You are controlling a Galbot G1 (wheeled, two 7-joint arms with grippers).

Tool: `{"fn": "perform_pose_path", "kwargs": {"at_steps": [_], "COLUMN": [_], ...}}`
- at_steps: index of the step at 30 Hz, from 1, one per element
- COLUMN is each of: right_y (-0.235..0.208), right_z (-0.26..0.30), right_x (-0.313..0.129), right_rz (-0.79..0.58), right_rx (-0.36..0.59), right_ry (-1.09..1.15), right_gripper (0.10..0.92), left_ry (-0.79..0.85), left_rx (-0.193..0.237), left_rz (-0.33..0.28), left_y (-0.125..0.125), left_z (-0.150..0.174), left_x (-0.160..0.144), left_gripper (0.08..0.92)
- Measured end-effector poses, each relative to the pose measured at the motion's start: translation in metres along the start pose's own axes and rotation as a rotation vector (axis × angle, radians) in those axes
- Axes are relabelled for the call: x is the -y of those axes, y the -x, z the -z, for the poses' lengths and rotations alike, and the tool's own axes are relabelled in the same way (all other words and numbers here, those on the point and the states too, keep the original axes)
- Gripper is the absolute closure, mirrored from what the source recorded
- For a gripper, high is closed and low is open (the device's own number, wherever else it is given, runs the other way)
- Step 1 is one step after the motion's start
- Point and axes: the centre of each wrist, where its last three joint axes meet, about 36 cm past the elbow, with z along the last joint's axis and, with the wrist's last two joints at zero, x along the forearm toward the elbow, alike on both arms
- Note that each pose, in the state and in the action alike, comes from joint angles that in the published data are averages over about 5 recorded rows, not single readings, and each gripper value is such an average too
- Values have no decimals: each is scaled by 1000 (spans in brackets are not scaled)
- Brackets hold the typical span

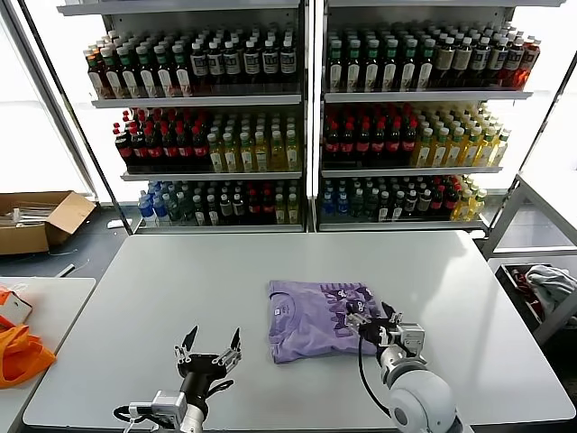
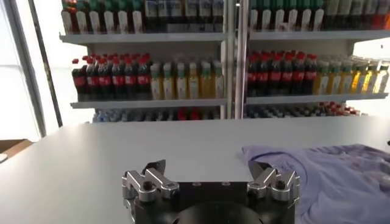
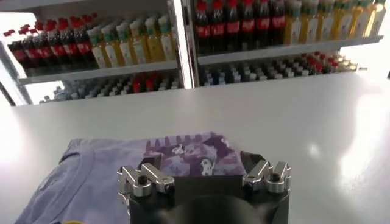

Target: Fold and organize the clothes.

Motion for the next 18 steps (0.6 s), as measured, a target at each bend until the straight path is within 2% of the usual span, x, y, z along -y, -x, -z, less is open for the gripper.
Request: {"fn": "perform_pose_path", "kwargs": {"at_steps": [12,18], "right_y": [-7,-14], "right_z": [19,27], "right_x": [57,80], "right_rz": [-145,-178], "right_rx": [138,185], "right_ry": [-149,-199], "right_gripper": [200,200], "left_ry": [55,69], "left_rx": [160,212], "left_rz": [41,64], "left_y": [7,12], "left_z": [7,8], "left_x": [-4,-8], "left_gripper": [177,177]}}
